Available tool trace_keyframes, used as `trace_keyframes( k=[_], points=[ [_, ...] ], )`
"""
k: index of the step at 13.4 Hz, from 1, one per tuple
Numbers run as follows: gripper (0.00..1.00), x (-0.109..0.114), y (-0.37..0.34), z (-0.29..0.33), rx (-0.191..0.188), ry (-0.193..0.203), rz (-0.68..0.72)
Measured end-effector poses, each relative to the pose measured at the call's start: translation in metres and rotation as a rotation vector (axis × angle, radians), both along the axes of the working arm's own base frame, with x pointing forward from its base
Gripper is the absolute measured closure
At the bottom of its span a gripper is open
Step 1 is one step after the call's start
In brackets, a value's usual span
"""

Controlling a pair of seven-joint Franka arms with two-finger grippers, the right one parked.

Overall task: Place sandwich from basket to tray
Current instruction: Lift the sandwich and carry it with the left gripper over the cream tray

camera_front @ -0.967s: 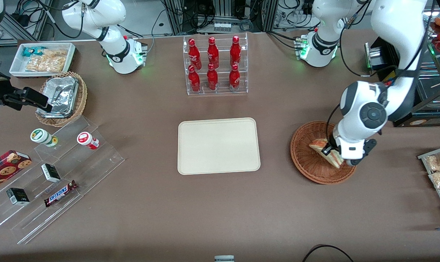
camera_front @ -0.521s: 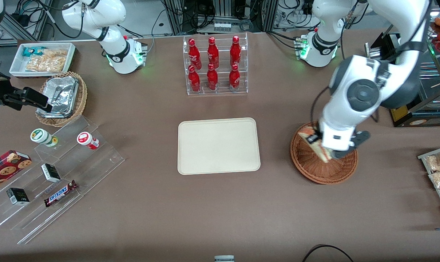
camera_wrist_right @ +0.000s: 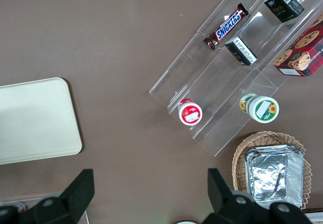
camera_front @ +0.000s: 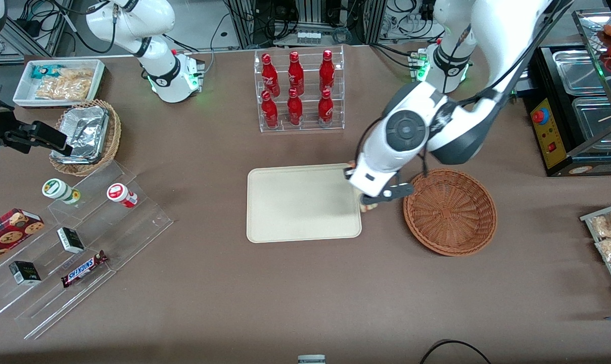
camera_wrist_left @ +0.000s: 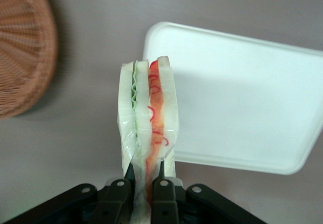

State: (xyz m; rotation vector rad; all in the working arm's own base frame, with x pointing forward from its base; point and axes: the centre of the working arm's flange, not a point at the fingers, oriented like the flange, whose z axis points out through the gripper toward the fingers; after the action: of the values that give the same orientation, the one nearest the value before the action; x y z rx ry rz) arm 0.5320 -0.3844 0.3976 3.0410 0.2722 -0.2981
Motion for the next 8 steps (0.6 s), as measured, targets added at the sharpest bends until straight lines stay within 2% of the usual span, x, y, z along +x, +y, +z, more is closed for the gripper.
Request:
trace_keyframes(
  k=[3,5,6,8],
  points=[
    [0.86,-0.011,-0.056,-0.024,-0.084,-0.051,-0.075],
    [0.86,-0.024,-0.086,-0.046,-0.095,-0.092,-0.141],
    [0.86,-0.027,-0.094,-0.058,-0.098,-0.100,-0.158],
    [0.86,-0.022,-0.105,-0.077,-0.097,-0.110,-0.156]
  ],
)
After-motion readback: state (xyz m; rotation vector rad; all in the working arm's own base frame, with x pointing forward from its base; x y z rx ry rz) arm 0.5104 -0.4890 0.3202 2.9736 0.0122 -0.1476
